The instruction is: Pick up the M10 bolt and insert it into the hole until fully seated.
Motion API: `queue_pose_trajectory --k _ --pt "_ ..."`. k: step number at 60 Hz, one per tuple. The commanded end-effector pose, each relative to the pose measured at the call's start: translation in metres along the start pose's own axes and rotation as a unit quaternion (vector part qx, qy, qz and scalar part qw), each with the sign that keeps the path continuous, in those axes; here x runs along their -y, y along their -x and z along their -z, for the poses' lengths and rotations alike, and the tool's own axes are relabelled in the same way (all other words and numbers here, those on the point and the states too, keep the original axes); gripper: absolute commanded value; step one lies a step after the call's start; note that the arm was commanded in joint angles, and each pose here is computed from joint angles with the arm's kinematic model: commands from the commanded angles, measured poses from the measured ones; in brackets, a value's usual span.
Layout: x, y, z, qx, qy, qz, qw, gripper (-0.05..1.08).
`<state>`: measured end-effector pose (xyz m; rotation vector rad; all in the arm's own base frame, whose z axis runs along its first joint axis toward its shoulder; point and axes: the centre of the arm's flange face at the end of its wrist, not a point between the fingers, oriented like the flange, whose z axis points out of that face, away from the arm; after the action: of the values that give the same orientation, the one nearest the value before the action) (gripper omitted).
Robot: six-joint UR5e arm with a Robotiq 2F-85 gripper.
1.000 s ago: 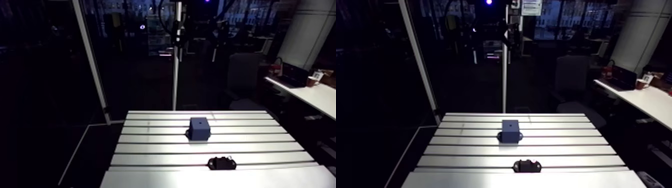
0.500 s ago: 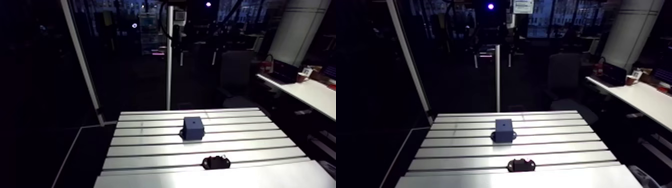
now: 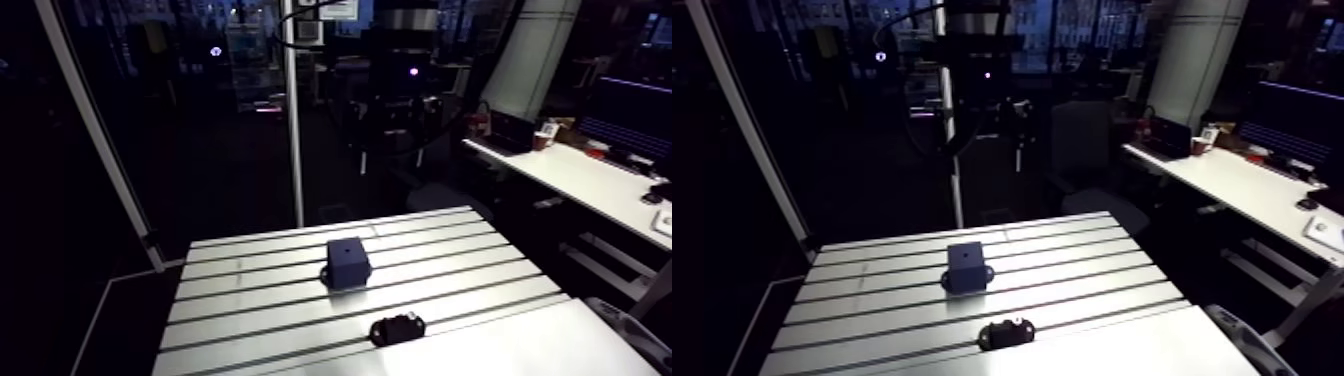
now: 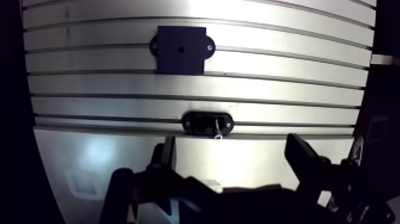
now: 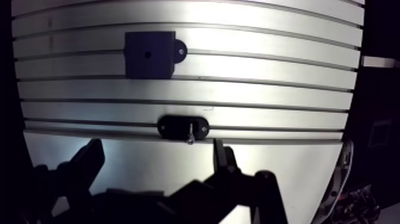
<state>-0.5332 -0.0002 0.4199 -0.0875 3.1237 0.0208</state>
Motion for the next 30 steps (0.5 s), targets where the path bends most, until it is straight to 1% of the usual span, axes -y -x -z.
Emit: queue_pose_trajectory --k 1,10,12,19,20,22,23,24,25,26,28,29,30 --pt "-0.026 0.012 -0.046 0.028 -0.0107 -0.002 1.000 0.01" --pt "-0.026 0.015 -0.063 0.045 -0.0164 -0.002 0.999 0.01" --pt "-0.027 0.017 -0.070 0.052 -0.0193 -0.004 0.998 0.01" --pt "-0.028 0.021 -0.080 0.063 -0.0205 -0.007 0.998 0.01" --pt "-0.028 0.022 -0.085 0.069 -0.0202 -0.007 0.997 0.01" --pt "-0.028 0.023 -0.090 0.072 -0.0190 -0.008 0.997 0.01" --pt "-0.028 0.024 -0.094 0.073 -0.0164 -0.008 0.997 0.01" --pt "-0.028 0.024 -0.094 0.073 -0.0164 -0.008 0.997 0.01" --pt "-0.029 0.024 -0.098 0.073 -0.0130 -0.008 0.997 0.01" --pt "-0.029 0.024 -0.098 0.073 -0.0130 -0.008 0.997 0.01" --pt "-0.031 0.026 -0.104 0.071 -0.0051 -0.008 0.997 0.01" --pt "-0.031 0.026 -0.104 0.071 -0.0051 -0.008 0.997 0.01" --pt "-0.031 0.028 -0.107 0.072 -0.0006 -0.007 0.997 0.01"
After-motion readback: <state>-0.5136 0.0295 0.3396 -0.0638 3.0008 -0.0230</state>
